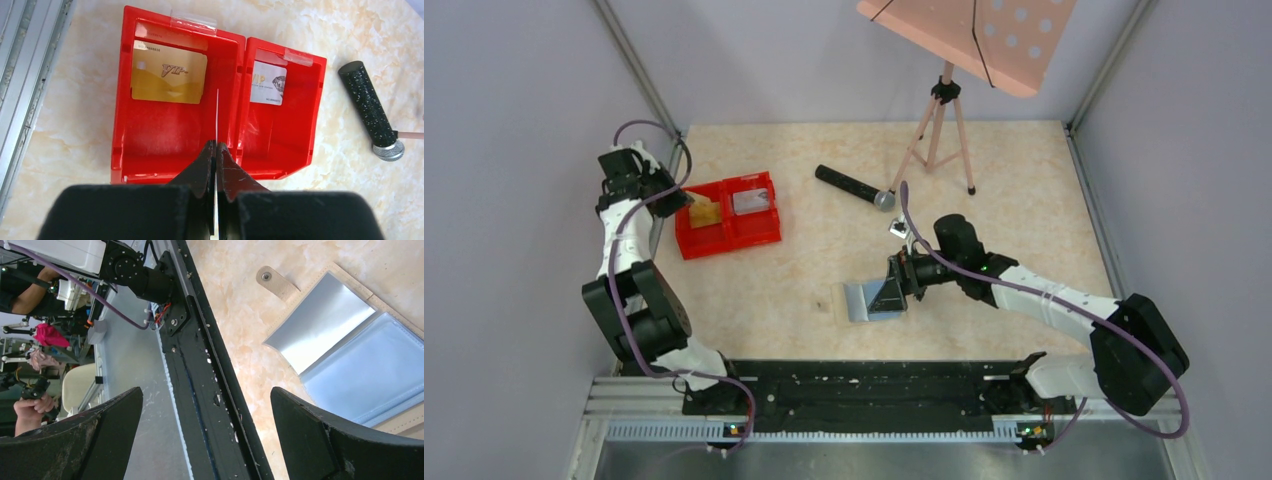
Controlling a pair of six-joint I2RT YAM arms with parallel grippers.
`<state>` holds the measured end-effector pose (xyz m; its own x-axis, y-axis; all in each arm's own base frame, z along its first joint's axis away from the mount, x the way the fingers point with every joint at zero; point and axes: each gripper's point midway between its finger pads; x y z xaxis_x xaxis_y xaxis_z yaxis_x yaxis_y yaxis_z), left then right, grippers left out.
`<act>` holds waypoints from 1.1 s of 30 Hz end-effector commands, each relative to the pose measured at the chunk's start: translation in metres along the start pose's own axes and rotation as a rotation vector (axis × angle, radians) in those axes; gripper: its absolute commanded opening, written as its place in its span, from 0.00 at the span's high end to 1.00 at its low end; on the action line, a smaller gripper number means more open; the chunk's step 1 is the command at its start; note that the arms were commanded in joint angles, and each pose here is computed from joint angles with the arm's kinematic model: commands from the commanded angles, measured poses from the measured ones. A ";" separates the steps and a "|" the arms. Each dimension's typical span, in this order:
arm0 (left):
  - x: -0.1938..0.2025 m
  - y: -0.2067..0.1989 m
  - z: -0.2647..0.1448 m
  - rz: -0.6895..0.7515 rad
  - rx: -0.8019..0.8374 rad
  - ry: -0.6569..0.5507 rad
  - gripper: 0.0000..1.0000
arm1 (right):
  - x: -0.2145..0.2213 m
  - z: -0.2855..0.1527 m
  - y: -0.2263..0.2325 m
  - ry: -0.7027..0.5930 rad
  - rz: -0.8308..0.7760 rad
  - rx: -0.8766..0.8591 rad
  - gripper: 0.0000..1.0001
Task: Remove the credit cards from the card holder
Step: Place the credit card in the storage box.
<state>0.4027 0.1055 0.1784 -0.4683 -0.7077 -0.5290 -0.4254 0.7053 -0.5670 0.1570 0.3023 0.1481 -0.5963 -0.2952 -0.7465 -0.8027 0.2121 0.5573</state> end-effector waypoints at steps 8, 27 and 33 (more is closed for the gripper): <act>-0.005 0.012 0.022 0.046 -0.029 0.064 1.00 | -0.013 -0.005 0.007 -0.046 -0.047 -0.007 0.01; -0.015 0.007 0.062 0.038 0.052 0.087 1.00 | -0.022 -0.004 0.005 -0.040 -0.049 0.004 0.01; -0.021 0.008 0.072 0.031 0.051 0.094 1.00 | -0.022 -0.002 0.004 -0.034 -0.042 0.001 0.01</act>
<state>0.4473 0.1160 0.1269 -0.5691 -0.6912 -0.4455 -0.4129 0.7087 -0.5721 0.1554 0.3007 0.1477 -0.6071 -0.3009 -0.7354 -0.7946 0.2205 0.5657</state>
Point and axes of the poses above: each gripper's point midway between its finger pads, its own z axis out along the fingers, its own y axis along the line the jaws close on, x = y × z, and after that the axes turned 14 degrees about -z, right-handed
